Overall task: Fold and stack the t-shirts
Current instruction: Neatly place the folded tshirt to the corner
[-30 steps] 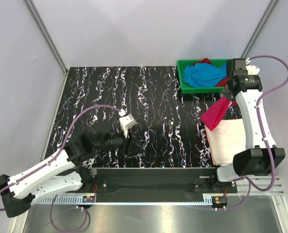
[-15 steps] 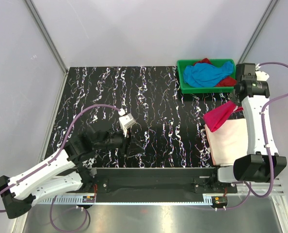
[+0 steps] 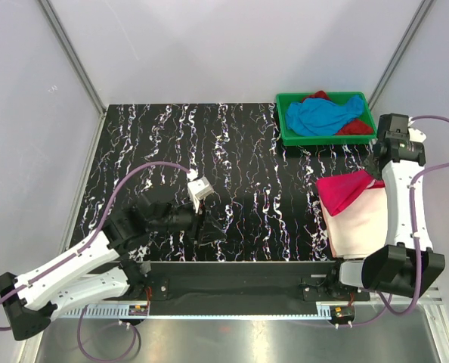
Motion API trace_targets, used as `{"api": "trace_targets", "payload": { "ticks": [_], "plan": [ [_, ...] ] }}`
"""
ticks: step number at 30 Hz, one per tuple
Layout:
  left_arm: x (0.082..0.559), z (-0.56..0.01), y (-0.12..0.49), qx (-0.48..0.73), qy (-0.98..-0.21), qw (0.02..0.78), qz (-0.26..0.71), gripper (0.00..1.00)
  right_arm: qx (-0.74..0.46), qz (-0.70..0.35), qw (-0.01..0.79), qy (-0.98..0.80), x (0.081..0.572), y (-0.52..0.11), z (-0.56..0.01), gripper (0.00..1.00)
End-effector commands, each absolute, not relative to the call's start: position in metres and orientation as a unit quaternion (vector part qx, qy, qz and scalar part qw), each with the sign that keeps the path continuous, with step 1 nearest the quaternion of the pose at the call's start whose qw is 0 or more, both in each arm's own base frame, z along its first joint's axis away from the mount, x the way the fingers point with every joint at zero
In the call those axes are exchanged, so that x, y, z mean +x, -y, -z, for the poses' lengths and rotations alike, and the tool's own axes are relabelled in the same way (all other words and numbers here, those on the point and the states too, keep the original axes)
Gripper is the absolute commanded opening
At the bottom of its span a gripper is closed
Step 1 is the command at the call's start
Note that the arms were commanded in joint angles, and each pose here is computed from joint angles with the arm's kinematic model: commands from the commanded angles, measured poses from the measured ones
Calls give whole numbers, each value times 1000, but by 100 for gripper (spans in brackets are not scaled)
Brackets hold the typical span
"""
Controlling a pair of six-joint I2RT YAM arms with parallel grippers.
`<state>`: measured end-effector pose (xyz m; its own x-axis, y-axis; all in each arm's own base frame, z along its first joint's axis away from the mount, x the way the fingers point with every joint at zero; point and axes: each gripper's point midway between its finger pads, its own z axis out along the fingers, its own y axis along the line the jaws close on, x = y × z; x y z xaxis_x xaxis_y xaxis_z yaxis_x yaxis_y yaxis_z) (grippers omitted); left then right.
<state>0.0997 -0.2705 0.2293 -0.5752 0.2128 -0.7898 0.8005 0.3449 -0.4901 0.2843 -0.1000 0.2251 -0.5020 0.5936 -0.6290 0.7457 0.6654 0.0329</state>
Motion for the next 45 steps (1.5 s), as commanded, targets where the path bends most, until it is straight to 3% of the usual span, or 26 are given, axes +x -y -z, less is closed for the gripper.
{"api": "trace_targets", "payload": {
  "ticks": [1, 12, 45],
  "plan": [
    [99, -248, 277, 344, -731, 330, 488, 45, 384, 108, 347, -849, 288, 105, -238, 0],
    [100, -247, 277, 347, -732, 325, 488, 44, 365, 109, 357, -853, 294, 120, -236, 0],
    [101, -246, 278, 349, -731, 316, 494, 44, 428, 130, 280, -849, 227, 152, -173, 0]
  ]
}}
